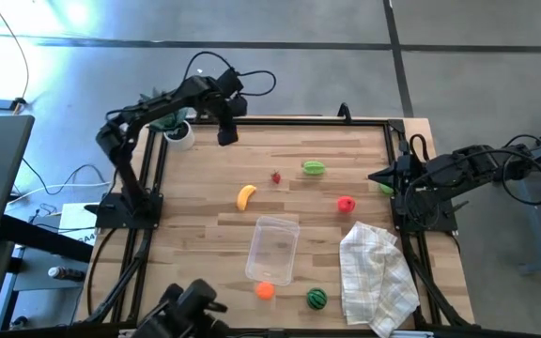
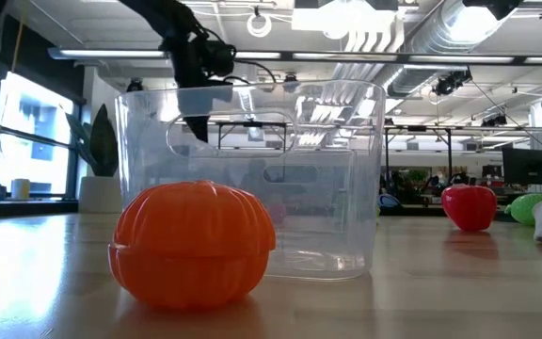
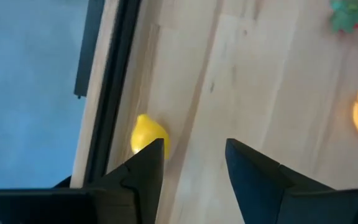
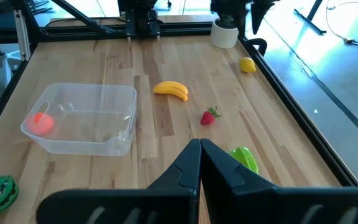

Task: Pick and placing Produce into tupperware
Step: Put the lemon into the transparent bin

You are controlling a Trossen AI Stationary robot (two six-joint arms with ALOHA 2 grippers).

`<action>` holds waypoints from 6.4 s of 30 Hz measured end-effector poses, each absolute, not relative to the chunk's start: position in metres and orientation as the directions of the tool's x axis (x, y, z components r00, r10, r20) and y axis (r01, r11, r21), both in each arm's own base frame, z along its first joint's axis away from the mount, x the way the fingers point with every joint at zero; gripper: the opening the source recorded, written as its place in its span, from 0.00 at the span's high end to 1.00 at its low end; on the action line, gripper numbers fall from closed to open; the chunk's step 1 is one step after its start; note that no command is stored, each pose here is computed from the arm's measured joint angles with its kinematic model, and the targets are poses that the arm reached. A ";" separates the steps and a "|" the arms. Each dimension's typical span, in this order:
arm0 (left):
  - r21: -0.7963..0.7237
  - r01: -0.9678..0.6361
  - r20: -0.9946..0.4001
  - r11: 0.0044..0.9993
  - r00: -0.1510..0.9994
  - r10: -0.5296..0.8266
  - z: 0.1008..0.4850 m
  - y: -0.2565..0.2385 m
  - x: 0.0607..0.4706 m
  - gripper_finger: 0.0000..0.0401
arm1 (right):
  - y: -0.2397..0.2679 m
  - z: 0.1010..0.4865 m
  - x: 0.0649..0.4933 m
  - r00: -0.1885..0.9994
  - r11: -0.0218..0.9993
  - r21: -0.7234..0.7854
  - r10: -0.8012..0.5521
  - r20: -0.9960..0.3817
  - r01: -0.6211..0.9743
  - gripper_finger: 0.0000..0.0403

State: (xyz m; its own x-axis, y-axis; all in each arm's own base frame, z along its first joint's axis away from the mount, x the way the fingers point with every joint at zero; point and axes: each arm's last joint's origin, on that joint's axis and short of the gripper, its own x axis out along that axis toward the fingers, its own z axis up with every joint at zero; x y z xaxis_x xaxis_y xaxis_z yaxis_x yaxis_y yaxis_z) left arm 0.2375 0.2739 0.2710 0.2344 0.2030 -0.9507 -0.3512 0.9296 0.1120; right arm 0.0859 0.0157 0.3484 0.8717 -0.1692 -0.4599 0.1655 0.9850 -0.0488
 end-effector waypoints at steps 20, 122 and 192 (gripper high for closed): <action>0.009 -0.441 -0.992 0.898 0.107 0.062 0.205 0.328 0.215 0.64 | 0.016 0.348 0.086 0.872 0.985 -0.050 -0.172 -0.459 0.168 1.00; -0.149 0.043 -0.978 0.988 -0.153 -0.141 0.189 0.299 0.244 0.64 | 0.016 0.348 0.086 0.871 0.985 -0.050 -0.170 -0.460 0.166 1.00; -0.115 -0.018 -0.987 0.993 -0.113 -0.116 0.179 0.294 0.263 0.23 | 0.016 0.348 0.086 0.872 0.985 -0.050 -0.171 -0.459 0.167 1.00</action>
State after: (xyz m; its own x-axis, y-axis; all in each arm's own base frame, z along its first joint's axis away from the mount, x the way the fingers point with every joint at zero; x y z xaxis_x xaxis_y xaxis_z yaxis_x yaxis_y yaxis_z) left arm 0.2629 0.2944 0.1785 -0.1128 -0.1163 -0.9868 -0.0183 0.9932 -0.1150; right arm 0.0859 0.0156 0.3484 0.8716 -0.1711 -0.4594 0.1669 0.9847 -0.0500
